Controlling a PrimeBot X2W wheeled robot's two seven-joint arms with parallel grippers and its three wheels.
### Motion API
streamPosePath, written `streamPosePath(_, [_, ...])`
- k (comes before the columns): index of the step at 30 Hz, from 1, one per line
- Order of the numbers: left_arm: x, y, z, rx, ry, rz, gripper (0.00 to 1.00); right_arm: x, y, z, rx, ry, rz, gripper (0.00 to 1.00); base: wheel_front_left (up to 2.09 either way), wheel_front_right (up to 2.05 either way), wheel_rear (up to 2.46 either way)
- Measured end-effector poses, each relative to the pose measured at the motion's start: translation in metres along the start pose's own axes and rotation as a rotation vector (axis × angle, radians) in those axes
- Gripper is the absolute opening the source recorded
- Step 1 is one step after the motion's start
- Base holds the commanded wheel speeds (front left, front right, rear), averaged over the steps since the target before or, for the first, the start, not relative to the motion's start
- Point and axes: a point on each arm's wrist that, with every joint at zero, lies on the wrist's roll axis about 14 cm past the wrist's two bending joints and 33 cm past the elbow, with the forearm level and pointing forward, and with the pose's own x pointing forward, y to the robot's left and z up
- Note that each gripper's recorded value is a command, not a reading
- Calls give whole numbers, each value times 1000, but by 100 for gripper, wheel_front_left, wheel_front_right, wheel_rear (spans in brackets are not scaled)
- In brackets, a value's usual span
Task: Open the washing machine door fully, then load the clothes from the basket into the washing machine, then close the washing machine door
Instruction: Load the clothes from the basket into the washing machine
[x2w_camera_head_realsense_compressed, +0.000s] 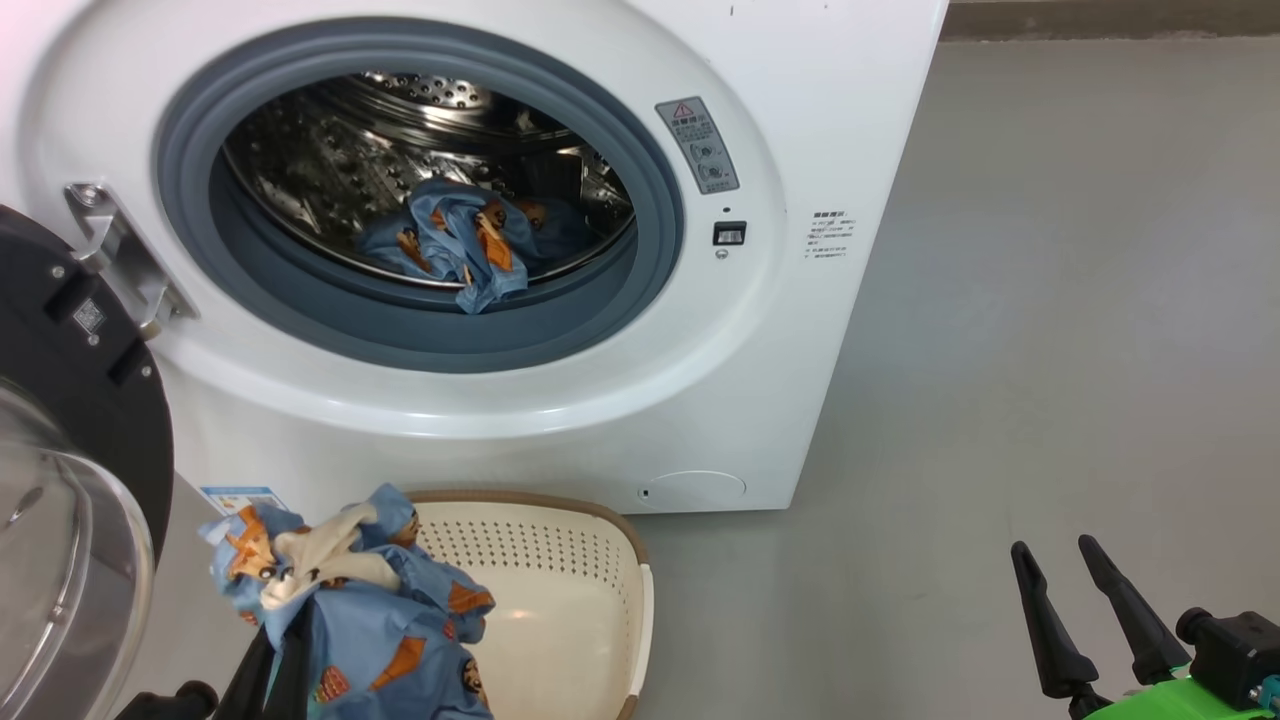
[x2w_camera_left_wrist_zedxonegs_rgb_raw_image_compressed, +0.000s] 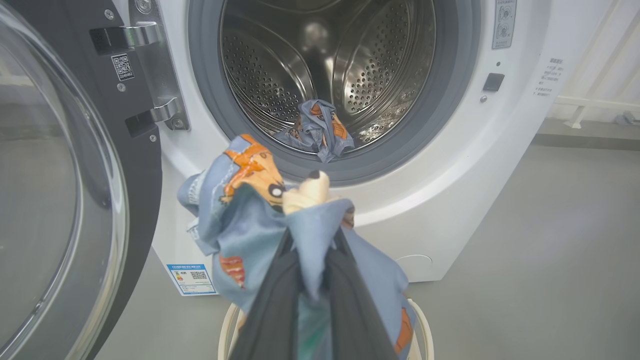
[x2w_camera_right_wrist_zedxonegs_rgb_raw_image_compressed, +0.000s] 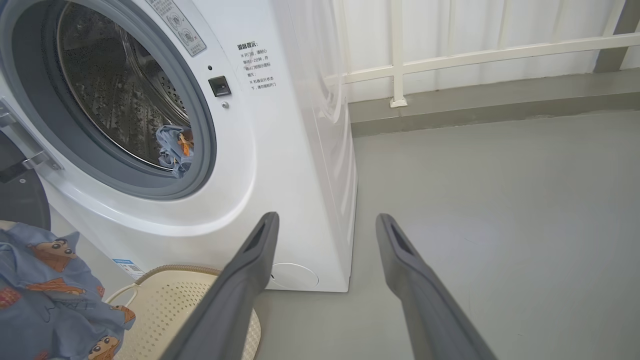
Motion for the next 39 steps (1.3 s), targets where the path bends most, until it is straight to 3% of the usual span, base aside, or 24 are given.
streamPosePath(12, [18,-6,2,-27,-18,-11,0,5,-3,-10,8,28,-15,100,0,0,0])
streamPosePath(31, [157,-20,100,39,-319,-133,0,42,3,-27,36,58,-18,100,0,0,0])
streamPosePath(39, [212,-23,72,39,-231,-141,0,50,-1,-35,48,73,-41,100,0,0,0])
